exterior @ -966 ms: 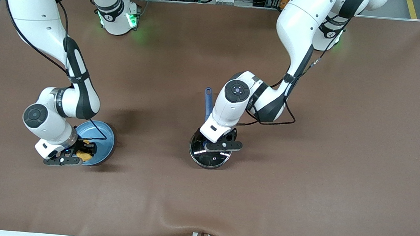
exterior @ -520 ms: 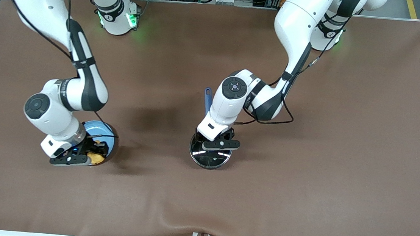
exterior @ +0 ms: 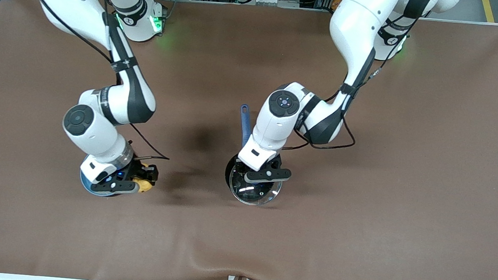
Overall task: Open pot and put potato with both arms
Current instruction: 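Lift the lid aside with the left gripper while the right gripper carries the potato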
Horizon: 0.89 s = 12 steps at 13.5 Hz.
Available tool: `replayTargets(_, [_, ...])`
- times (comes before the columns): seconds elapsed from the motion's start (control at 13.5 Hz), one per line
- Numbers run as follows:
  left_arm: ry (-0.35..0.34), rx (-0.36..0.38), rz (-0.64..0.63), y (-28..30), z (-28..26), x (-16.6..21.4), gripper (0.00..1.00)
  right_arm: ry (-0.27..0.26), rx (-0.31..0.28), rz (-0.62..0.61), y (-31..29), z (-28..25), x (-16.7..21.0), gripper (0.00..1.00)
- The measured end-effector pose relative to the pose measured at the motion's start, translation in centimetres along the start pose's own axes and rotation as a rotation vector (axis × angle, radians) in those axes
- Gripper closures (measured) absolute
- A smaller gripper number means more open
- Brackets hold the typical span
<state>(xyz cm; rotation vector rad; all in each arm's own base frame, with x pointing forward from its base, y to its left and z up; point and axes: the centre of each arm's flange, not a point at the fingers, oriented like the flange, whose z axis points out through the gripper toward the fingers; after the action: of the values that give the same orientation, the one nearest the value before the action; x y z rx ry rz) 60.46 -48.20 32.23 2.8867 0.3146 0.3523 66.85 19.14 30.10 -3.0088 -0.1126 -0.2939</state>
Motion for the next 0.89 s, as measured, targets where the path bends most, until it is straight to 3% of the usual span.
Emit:
replayTargets(0.45, [0.001,0.009,-0.057,-6.4,-11.6,7.8,0.39,-0.010,0.057,0.042,-4.7,-1.4,-0.6,0.43])
replayTargets(0.89, [-0.097,0.025,0.050,-20.8,-14.3,10.2,0.39,0.004,0.163,0.122,-18.2,-4.2,-2.9,0.43])
